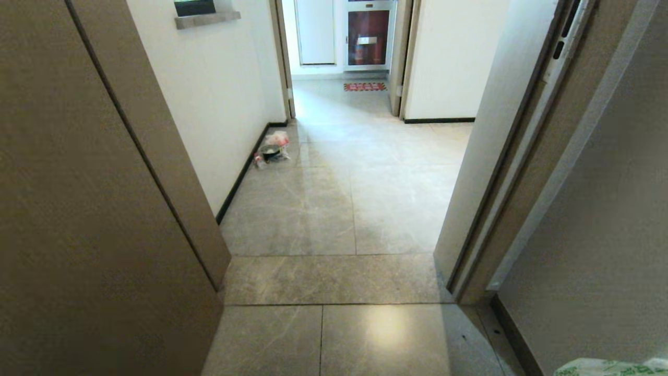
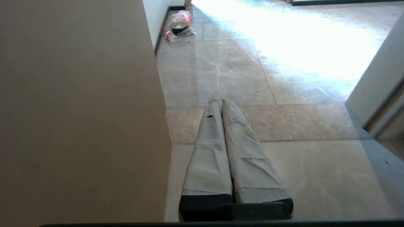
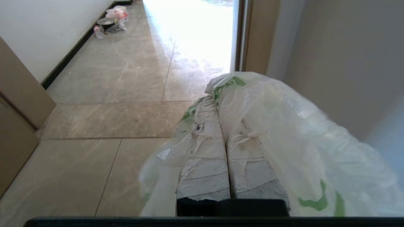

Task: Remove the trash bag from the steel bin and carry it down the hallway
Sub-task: Put the trash bag at the door

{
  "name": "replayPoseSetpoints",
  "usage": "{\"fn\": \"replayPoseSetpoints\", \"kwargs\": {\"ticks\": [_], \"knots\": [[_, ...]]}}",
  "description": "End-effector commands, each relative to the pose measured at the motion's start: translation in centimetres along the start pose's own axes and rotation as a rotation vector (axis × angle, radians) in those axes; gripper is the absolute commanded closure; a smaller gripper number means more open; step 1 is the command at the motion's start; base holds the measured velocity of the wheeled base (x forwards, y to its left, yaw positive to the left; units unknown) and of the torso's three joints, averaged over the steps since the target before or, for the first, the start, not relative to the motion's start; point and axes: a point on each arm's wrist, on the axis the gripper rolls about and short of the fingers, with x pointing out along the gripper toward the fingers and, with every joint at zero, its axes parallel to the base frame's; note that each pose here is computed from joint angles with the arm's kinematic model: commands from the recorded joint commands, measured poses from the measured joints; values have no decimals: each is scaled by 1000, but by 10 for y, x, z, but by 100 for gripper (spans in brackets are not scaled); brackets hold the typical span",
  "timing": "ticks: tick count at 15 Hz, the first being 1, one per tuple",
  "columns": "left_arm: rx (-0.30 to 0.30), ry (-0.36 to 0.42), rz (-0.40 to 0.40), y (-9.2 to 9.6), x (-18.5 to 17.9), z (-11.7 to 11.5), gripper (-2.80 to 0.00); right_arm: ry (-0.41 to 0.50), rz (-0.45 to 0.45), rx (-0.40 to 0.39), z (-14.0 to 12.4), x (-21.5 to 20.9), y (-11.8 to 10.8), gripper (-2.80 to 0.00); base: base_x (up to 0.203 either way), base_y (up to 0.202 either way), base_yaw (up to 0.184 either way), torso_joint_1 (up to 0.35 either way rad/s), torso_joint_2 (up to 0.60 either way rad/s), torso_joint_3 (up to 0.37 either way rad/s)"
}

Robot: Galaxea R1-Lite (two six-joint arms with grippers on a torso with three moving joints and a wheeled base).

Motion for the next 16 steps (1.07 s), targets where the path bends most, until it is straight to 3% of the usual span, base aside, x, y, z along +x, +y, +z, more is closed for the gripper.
{"fn": "replayPoseSetpoints", "kwargs": {"ticks": [1, 16], "knots": [[0, 0, 0, 0, 0, 0, 0, 10, 0, 0, -2, 1, 0, 0, 185, 0, 5, 4, -1, 2], [-2, 0, 0, 0, 0, 0, 0, 10, 0, -1, -2, 1, 0, 0, 194, 0, 1, 2, 1, 3]]}}
